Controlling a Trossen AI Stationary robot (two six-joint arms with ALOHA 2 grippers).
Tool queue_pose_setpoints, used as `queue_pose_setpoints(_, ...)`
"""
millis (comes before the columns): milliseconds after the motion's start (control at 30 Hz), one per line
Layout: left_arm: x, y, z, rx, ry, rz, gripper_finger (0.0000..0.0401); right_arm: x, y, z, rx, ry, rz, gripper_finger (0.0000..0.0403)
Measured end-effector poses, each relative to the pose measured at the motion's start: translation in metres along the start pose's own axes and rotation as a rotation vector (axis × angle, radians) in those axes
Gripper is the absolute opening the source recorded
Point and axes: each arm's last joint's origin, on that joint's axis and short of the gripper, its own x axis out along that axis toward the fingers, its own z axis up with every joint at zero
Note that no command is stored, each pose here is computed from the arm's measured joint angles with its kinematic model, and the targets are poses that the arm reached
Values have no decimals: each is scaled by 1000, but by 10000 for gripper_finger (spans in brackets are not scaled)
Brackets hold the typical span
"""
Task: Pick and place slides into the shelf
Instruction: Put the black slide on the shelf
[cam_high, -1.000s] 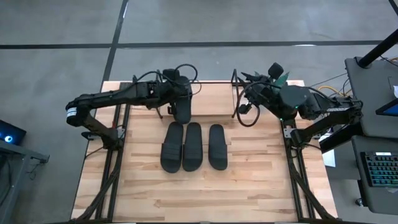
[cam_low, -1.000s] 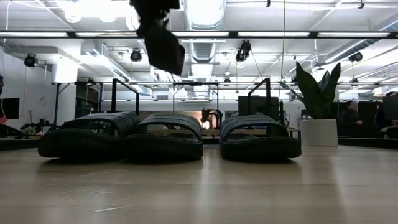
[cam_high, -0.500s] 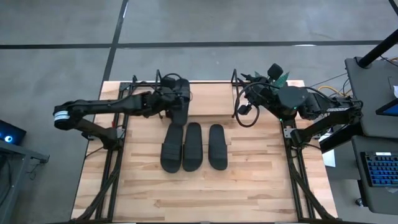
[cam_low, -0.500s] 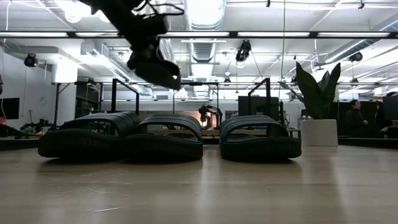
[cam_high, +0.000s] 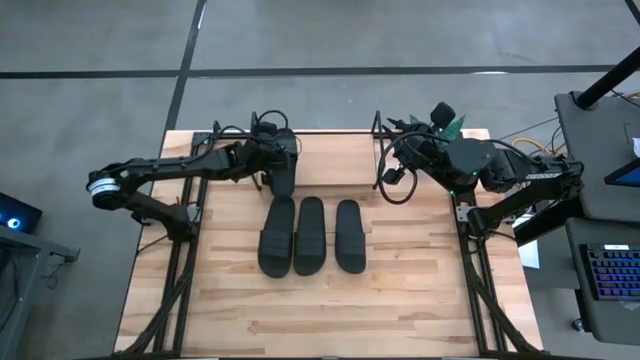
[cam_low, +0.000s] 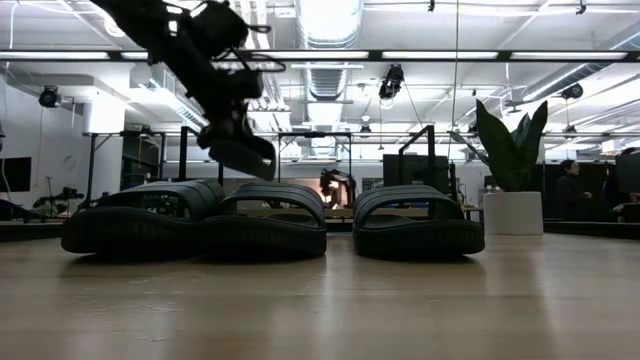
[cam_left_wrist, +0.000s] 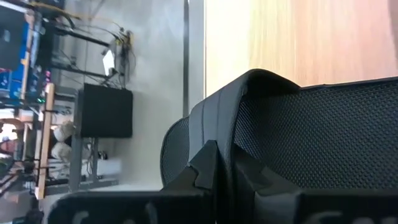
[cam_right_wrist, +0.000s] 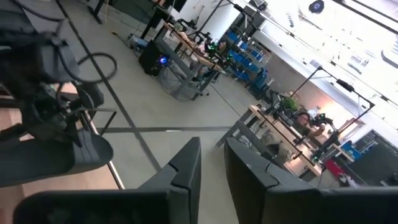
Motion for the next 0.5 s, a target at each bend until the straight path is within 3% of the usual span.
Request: queue_pose_setpoints(500, 29, -4, -15, 72, 117, -30, 8, 0, 0, 0, 14, 0, 0, 60)
